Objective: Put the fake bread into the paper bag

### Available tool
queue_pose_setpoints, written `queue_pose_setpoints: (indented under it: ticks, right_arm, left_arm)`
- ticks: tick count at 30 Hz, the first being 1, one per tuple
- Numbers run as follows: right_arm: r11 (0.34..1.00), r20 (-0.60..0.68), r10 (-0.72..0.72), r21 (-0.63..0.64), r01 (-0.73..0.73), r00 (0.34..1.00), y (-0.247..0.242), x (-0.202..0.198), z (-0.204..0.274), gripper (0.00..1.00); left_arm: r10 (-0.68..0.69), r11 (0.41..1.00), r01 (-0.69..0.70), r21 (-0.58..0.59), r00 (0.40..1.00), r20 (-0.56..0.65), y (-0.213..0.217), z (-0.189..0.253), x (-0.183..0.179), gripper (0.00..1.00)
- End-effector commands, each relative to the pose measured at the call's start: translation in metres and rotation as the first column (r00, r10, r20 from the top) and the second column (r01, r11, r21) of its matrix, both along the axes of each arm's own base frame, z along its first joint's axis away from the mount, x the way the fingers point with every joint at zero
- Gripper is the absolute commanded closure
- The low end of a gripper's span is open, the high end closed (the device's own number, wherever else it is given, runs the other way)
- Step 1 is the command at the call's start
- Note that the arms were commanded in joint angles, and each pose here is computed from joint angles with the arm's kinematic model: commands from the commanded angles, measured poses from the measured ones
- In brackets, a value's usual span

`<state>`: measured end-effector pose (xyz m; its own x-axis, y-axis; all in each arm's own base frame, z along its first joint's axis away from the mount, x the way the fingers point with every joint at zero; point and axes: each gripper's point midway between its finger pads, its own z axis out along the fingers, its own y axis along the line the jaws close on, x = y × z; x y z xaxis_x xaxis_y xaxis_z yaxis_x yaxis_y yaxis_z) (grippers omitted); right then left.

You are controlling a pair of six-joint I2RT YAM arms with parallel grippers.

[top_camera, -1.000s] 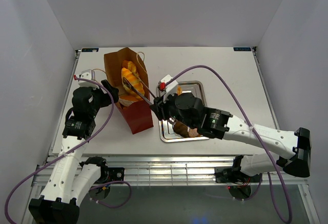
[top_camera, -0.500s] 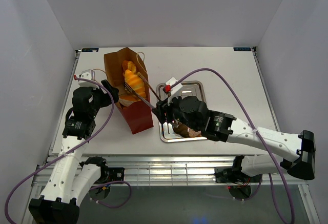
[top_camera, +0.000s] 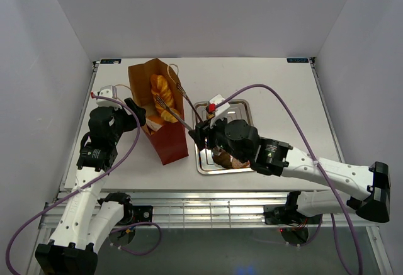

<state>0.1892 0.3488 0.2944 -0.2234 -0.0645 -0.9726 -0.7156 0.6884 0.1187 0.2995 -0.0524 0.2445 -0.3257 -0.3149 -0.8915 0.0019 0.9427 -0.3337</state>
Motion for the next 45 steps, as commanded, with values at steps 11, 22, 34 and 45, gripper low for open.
queue_pose_setpoints:
  ticks: [11,22,34,45]
  right_arm:
    - [0.993,0.021,-0.078,0.093,0.076,0.997,-0.013,0.007,0.015,0.38]
    - [0.994,-0.007,-0.083,0.076,0.083,0.997,-0.015,0.005,-0.002,0.38]
    - [0.984,-0.01,-0.126,0.128,0.127,0.992,-0.045,0.001,0.008,0.38]
    - [0.964,-0.068,-0.212,0.147,0.22,0.975,-0.09,-0.006,-0.018,0.41]
  left_arm:
    - [-0.015,1.0,0.015,-0.007,1.0,0.007,-0.004,0.001,-0.001,0.14]
    - [-0.016,1.0,0.016,-0.007,1.0,0.004,-0.004,0.0,-0.001,0.14]
    - [-0.018,1.0,0.018,-0.007,1.0,0.003,-0.004,-0.001,-0.001,0.14]
    - [-0.018,1.0,0.018,-0.006,1.0,-0.002,-0.004,-0.002,0.0,0.14]
